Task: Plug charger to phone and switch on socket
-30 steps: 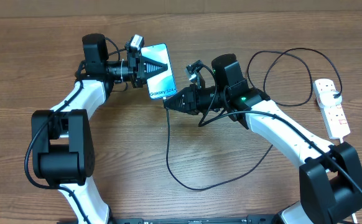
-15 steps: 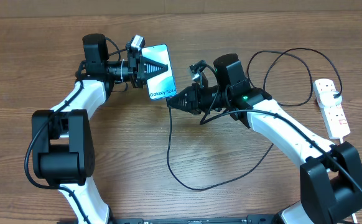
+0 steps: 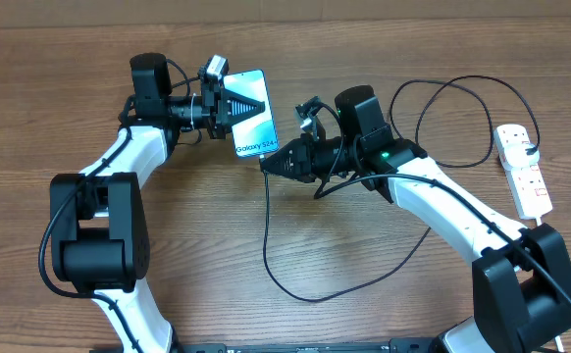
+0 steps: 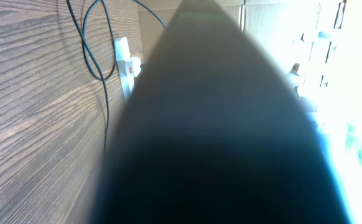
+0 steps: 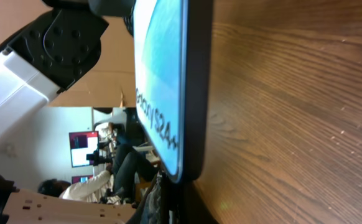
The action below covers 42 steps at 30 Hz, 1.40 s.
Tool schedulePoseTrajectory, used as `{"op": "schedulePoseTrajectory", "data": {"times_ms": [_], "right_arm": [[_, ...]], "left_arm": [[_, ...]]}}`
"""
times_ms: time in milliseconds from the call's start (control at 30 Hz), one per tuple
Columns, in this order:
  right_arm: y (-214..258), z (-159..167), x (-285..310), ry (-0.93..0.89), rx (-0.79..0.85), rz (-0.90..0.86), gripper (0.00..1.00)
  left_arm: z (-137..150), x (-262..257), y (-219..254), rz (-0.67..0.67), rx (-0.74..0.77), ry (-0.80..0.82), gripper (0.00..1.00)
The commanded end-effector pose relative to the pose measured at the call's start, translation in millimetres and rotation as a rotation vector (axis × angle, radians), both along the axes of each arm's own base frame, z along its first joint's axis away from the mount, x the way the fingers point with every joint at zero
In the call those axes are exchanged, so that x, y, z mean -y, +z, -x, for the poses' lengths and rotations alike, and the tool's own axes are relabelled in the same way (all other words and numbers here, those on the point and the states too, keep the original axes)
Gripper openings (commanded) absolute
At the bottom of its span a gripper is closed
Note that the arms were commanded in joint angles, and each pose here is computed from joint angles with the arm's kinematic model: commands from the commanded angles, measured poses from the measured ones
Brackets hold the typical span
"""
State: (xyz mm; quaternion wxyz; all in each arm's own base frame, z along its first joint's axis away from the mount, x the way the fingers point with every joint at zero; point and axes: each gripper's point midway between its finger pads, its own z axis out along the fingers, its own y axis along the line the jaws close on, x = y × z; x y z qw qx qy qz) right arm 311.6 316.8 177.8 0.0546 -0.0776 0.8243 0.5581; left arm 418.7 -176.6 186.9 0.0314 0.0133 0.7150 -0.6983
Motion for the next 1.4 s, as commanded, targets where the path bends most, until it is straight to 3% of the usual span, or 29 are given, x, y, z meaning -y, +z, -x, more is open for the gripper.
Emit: {"op": "schedulePoseTrajectory", "data": {"times_ms": [0, 1367], "right_arm": [[0.8, 5.6, -3.1, 0.024, -0.006, -0.013, 0.04], [-1.5, 0.8, -7.8, -0.013, 0.007, 0.01, 0.04]], "left_arm": [[2.8, 0.1, 6.7, 0.014, 0.015, -0.023, 0.04], [3.0, 0.3, 6.8, 0.014, 0.007, -0.024, 0.04]]}}
